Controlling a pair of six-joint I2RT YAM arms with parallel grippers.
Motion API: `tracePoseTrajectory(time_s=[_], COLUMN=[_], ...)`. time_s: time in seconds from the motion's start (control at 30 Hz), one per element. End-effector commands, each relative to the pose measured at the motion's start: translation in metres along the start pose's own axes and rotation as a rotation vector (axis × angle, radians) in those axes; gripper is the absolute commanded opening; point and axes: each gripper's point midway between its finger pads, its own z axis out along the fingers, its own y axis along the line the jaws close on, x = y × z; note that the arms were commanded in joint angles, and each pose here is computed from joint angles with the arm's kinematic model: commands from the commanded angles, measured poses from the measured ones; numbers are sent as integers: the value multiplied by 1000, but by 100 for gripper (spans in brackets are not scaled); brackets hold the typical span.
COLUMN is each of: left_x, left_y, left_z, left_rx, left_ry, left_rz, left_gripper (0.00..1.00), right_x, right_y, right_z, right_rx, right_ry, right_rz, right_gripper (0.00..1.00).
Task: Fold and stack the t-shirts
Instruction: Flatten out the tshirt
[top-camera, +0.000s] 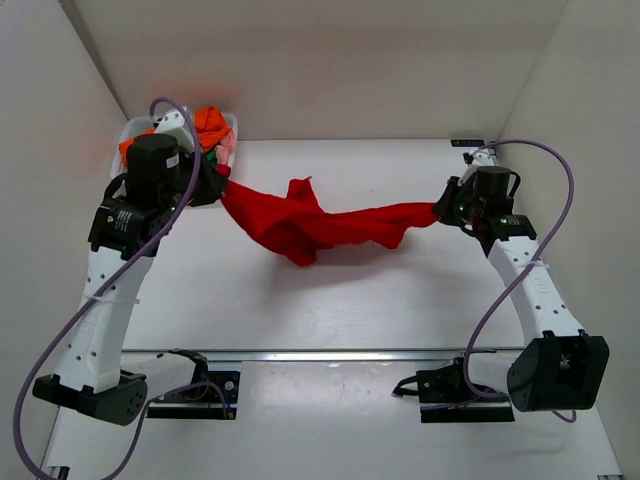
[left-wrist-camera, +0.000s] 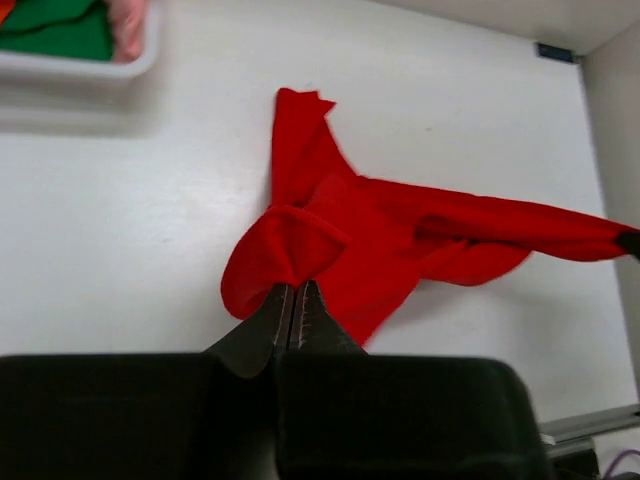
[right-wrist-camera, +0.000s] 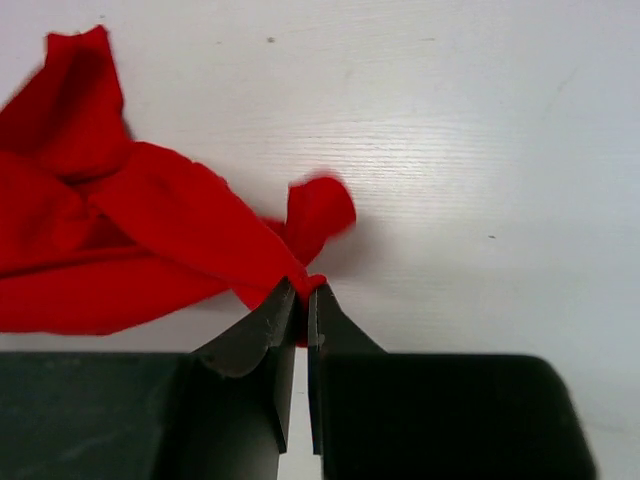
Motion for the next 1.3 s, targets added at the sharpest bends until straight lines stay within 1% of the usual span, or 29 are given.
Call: tracePoseTrajectory(time_s=[0.0, 0.07, 0.1, 0.13, 0.2, 0.23, 0.3, 0.33, 0.37, 0.47, 0.5, 0.53, 0.57, 0.6, 0.63, 0.67, 0.7, 0.73, 0.77, 0.83, 0.87, 0.9, 0.97, 1.0, 1.07, 1.13, 1.2, 1.27], left_x=[24, 34, 42, 45, 53, 50, 40, 35, 33, 33, 39, 44, 48, 56, 61, 64, 69, 76, 76, 89, 93, 96, 108, 110, 122, 127, 134, 136], left_y=[22, 18, 18, 18, 29, 33, 46, 47, 49, 51, 53, 53, 54, 55, 58, 58, 64, 66, 67, 70, 71, 69, 68, 67, 68, 67, 69, 71], left_z=[0, -6, -7, -11, -15, -21, -30, -33, -33, -29, -24, -21, -17, -13, -9, -10, -7, -7, -6, -2, 1, 2, 7, 8, 11, 12, 12, 12], left_rx=[-39, -27, -22, -20, -46, -53, -119, -130, -144, -157, -157, -150, -154, -148, -158, -153, -170, -173, -175, -170, -169, -158, -144, -138, -130, -122, -124, -122], left_ry=[84, 102, 126, 119, 116, 94, 45, 35, 33, 42, 59, 63, 73, 86, 96, 100, 108, 124, 118, 144, 145, 154, 178, 180, 203, 214, 223, 215], left_rz=[13, 32, 33, 32, 27, 32, 41, 39, 49, 55, 51, 53, 51, 46, 47, 45, 45, 54, 51, 42, 43, 45, 41, 34, 33, 32, 28, 18], left_gripper=[0, 0, 0, 0, 0, 0, 0, 0, 0, 0, 0, 0, 0, 0, 0, 0, 0, 0, 0, 0, 0, 0, 0, 0, 0, 0, 0, 0], right_x=[-15, -19, -21, -20, -27, -32, -44, -40, -55, -74, -80, -84, -79, -79, -85, -77, -71, -60, -53, -9, -8, 29, 81, 93, 133, 163, 177, 199], right_y=[-17, -17, -27, -30, -33, -35, -39, -45, -45, -50, -55, -61, -67, -75, -83, -86, -85, -86, -75, -52, -27, -15, 7, 21, 24, 29, 35, 30], right_z=[-9, -11, -14, -12, -19, -18, -15, -7, -11, 8, 19, 34, 41, 55, 68, 70, 74, 73, 74, 59, 49, 52, 37, 36, 27, 19, 15, 12], right_rx=[68, 73, 101, 114, 116, 120, 130, 140, 149, 135, 134, 130, 141, 156, 191, 213, 224, 240, 232, 211, 166, 133, 40, -13, -39, -47, -55, -25], right_ry=[-28, -37, -47, -45, -85, -102, -114, -86, -105, -111, -101, -75, -35, 12, 29, 82, 130, 160, 166, 190, 146, 199, 247, 258, 307, 349, 359, 398], right_rz=[-8, -11, 3, 3, 3, 4, -1, 11, -3, -4, 9, 12, 13, 11, 2, 2, -11, -16, -44, -83, -116, -121, -99, -77, -41, -1, 11, 20], right_gripper=[1, 0, 0, 1, 0, 0, 0, 0, 0, 0, 0, 0, 0, 1, 17, 34, 41, 50, 55, 58, 54, 54, 51, 51, 50, 49, 49, 48])
